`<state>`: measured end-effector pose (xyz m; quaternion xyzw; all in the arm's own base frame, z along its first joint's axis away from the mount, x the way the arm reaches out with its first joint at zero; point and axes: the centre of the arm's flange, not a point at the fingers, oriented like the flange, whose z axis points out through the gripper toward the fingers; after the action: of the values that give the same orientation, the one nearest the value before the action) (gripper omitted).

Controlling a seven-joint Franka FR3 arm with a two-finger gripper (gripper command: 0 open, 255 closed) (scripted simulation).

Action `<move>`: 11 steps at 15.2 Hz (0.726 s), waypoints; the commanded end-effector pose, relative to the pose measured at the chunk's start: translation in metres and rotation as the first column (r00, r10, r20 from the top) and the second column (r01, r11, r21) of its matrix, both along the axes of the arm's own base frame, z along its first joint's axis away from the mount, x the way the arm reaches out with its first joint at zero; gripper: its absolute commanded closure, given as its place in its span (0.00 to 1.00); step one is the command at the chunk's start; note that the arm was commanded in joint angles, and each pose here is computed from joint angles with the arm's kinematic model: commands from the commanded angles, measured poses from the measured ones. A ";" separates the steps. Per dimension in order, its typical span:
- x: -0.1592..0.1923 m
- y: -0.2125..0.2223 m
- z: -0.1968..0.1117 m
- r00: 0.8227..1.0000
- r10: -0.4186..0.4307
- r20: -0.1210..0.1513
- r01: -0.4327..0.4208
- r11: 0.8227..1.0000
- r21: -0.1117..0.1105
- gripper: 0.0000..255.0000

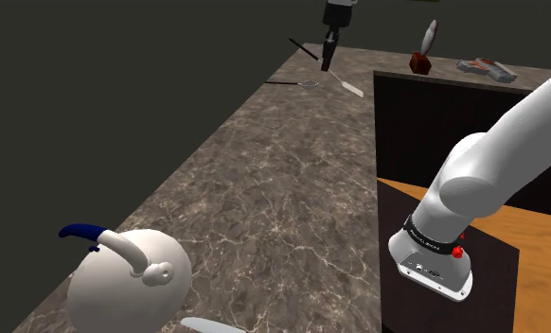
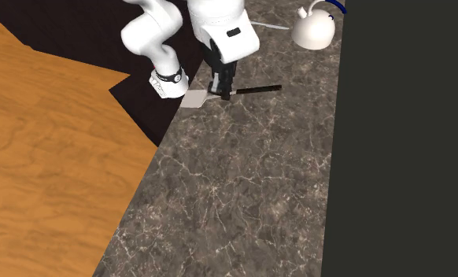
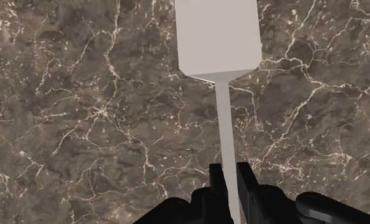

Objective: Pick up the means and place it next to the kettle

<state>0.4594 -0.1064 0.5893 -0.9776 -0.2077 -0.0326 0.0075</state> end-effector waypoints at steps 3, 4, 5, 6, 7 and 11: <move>-0.026 0.048 0.001 1.000 -0.001 0.000 0.001 1.000 -0.001 1.00; -0.032 0.059 0.001 1.000 -0.002 0.000 0.002 1.000 -0.001 1.00; -0.038 0.071 0.001 1.000 -0.002 0.000 0.002 1.000 -0.001 1.00; -0.044 0.083 0.001 1.000 -0.002 0.000 0.002 1.000 -0.001 1.00; -0.050 0.094 0.001 1.000 -0.002 0.000 0.002 1.000 -0.001 1.00; -0.075 0.141 0.001 1.000 -0.002 0.000 0.002 1.000 -0.001 1.00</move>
<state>0.3904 0.0222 0.5876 -0.9776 -0.2078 -0.0326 0.0075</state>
